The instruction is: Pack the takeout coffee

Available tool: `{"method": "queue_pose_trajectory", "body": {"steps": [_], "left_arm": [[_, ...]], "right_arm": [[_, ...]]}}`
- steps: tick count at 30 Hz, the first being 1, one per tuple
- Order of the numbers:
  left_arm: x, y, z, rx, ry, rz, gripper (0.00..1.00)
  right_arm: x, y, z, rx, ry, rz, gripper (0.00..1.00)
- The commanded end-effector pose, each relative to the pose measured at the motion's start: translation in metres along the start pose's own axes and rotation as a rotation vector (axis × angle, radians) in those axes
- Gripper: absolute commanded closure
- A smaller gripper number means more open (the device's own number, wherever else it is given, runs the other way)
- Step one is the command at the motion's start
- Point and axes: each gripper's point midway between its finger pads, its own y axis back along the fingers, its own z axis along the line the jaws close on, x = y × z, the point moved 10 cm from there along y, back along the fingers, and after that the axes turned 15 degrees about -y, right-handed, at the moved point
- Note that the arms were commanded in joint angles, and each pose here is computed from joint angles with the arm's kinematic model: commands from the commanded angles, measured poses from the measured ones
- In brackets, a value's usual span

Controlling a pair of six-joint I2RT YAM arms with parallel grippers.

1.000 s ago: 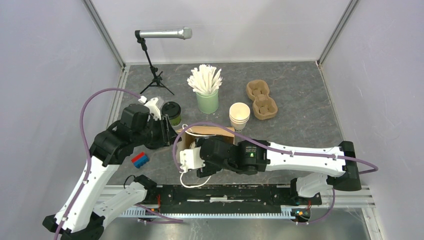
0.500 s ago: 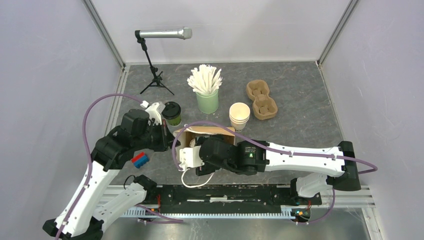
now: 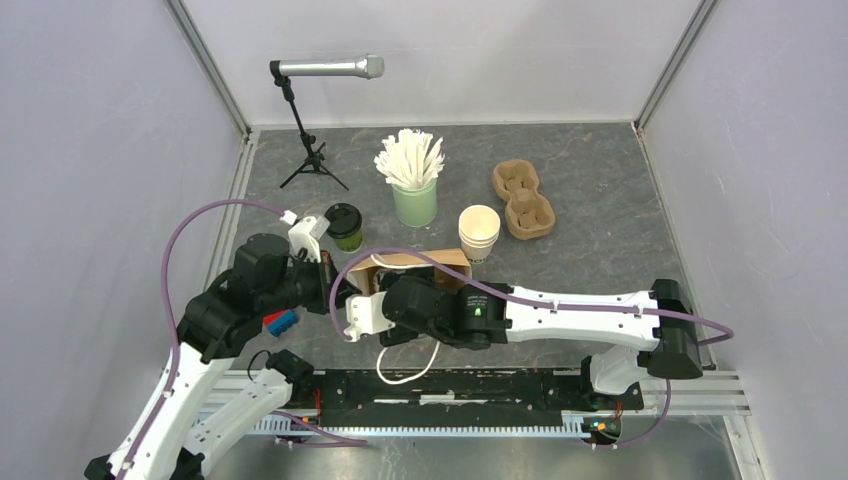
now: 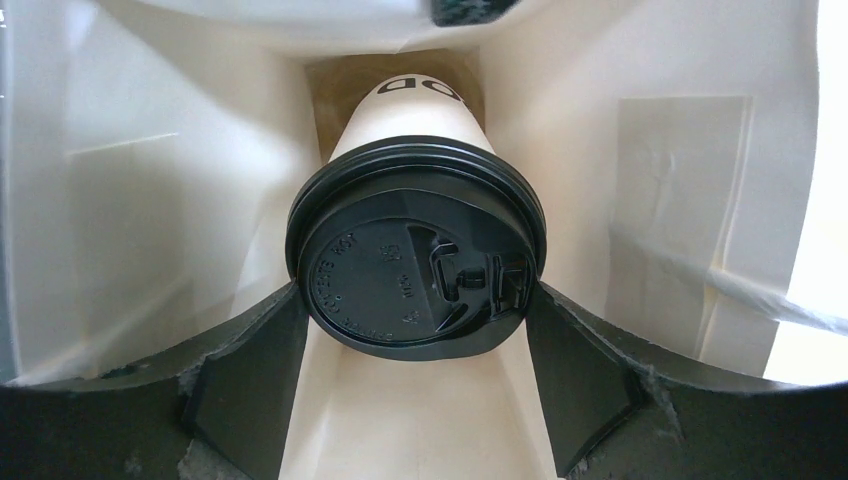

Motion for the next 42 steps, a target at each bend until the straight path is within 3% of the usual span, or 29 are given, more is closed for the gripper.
{"method": "queue_pose_trajectory", "body": {"steps": [1, 11, 17, 25, 27, 29, 32, 42], "left_arm": [[-0.003, -0.002, 0.003, 0.023, -0.110, -0.007, 0.98], [-0.008, -0.002, 0.001, 0.050, -0.154, -0.035, 0.98], [-0.010, -0.006, 0.003, 0.041, -0.165, -0.037, 0.98], [-0.012, -0.006, 0.003, 0.035, -0.158, -0.053, 0.98], [-0.011, -0.006, 0.003, 0.027, -0.129, -0.033, 0.92], [-0.008, -0.002, 0.001, 0.009, -0.078, 0.004, 0.75], [-0.005, 0.013, -0.005, 0.004, -0.012, 0.052, 0.59], [-0.010, 0.013, -0.011, -0.023, 0.124, 0.149, 0.54]], "right_arm": [[-0.005, -0.005, -0.016, 0.015, -0.007, -0.058, 0.19], [0.013, -0.009, -0.039, -0.047, 0.063, -0.053, 0.19], [0.005, 0.005, -0.051, -0.036, 0.040, -0.128, 0.19], [0.030, -0.012, -0.044, -0.024, 0.103, -0.048, 0.19], [0.032, -0.018, -0.043, -0.021, 0.109, -0.019, 0.19], [0.032, -0.021, -0.042, -0.015, 0.099, -0.018, 0.20], [0.030, -0.023, -0.041, -0.006, 0.083, -0.026, 0.20], [0.028, -0.028, -0.036, -0.032, 0.074, -0.080, 0.20]]}}
